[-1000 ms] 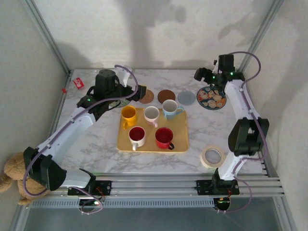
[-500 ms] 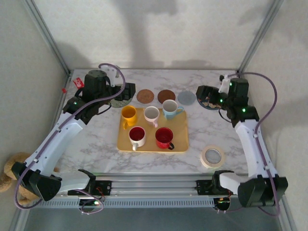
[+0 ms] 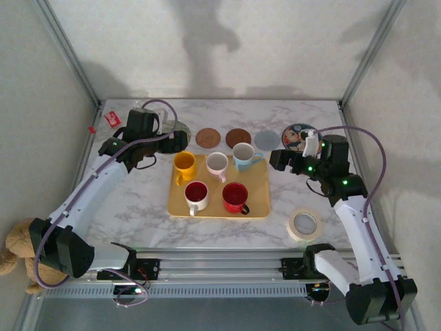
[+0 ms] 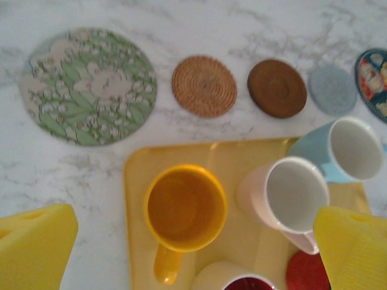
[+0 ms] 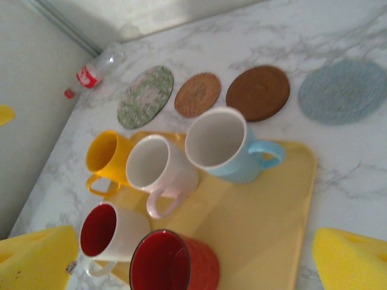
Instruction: Place the cup by the coaster
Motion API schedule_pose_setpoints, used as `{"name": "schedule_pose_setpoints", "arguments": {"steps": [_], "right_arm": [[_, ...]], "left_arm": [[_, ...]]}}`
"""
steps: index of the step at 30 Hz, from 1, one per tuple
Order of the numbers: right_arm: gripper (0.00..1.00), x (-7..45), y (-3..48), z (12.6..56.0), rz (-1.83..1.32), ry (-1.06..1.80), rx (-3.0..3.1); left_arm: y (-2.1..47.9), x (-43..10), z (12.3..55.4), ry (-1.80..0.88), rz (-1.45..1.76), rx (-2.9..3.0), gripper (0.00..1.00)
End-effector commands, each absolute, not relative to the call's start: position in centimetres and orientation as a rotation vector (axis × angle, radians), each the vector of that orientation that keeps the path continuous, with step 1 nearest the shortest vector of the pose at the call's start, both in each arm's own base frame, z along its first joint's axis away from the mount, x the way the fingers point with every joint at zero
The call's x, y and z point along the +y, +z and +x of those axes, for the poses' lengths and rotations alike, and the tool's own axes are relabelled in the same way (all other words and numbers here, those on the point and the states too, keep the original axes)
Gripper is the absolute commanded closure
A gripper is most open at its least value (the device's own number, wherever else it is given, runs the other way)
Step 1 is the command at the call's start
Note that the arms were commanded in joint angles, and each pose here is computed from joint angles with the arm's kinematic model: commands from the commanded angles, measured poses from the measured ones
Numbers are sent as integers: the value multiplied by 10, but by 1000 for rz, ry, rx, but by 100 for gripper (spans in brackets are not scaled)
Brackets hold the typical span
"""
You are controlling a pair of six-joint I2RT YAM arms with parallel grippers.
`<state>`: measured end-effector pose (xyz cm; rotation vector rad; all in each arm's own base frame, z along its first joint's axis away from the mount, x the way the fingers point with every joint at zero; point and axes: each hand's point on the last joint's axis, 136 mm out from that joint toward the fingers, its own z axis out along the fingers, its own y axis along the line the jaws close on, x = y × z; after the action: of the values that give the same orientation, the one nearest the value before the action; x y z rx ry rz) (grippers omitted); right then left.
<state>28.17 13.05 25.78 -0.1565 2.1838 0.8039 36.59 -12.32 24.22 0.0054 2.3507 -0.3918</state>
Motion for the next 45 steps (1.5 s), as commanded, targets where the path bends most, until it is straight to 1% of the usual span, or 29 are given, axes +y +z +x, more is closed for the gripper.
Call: {"name": "schedule_pose_setpoints", "arguments": {"steps": [1,8,16,20,24,31,38,45], "right_arm": [[1,145,256,279,-254,836,2163],[1,164,245,289,-314,870,2222],[1,188,230,300,-370,867,2260],[1,193,223,311,-331,852,2259],[1,199,228,319,-300,881,2220],[1,215,236,315,-401,901,2180],[1,228,232,308,-465,907,2180],[1,223,222,312,-420,850,2222]], "left_arm": [[223,-124,361,-439,25,2420,1],[182,-118,346,-379,92,2574,3],[153,-111,327,-322,152,2699,3],[140,-107,320,-276,165,2774,6],[130,-106,316,-267,142,2806,8],[127,-113,302,-290,238,2842,8],[115,-115,297,-291,232,2869,10],[106,-122,296,-307,271,2886,11]]}}
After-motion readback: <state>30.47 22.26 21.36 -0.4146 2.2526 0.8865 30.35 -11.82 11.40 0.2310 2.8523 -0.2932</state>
